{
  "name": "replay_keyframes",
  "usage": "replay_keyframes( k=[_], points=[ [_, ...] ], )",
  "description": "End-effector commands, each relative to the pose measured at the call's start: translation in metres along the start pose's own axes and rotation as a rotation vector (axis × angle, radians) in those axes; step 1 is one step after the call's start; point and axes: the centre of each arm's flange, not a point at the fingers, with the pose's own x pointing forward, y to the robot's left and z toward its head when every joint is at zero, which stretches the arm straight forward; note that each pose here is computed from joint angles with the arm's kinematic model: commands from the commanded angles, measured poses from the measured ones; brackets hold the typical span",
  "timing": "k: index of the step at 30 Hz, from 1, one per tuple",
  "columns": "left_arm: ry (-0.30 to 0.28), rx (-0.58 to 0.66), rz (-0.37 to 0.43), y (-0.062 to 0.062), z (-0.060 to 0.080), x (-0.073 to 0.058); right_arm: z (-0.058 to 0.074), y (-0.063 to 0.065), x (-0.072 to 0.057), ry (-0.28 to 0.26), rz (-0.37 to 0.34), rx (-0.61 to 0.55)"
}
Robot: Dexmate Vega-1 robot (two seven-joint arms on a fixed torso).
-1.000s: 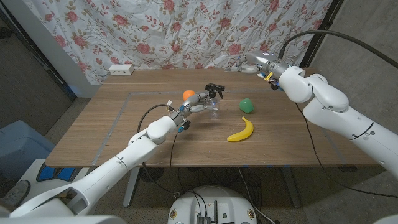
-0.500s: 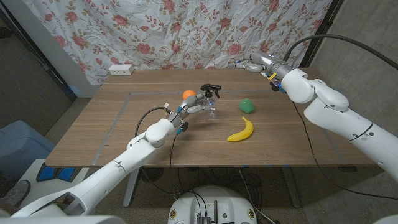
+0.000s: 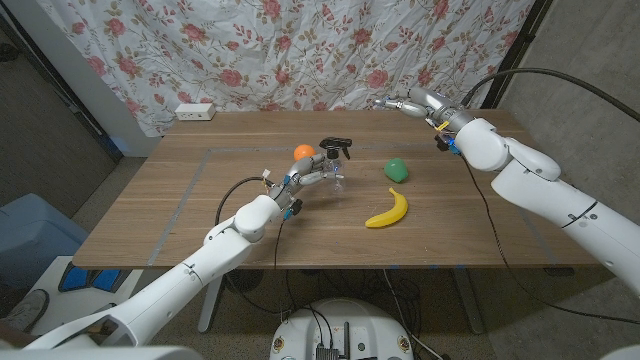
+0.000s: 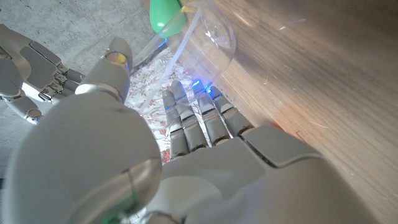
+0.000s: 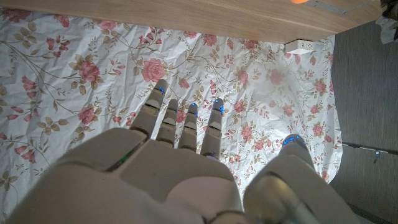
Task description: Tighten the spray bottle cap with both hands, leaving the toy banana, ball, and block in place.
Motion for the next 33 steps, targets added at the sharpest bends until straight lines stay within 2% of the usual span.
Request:
replay_keyframes(
  k=[1,14,20,33],
  points=[
    [0.028,-0.012,0.036,0.001,-0.007,-0.008,-0.027,0.01,0.001,-0.033,-0.049,0.173],
    [0.049,0.002,0.051,0.005,-0.012,-0.013,-0.048,0.027,-0.001,-0.079,-0.092,0.324],
    [0.064,0.011,0.056,0.006,-0.013,-0.014,-0.057,0.035,-0.002,-0.07,-0.103,0.415],
    [0.076,0.007,0.066,0.002,-0.02,-0.017,-0.063,0.046,-0.004,-0.057,-0.071,0.496]
  ],
)
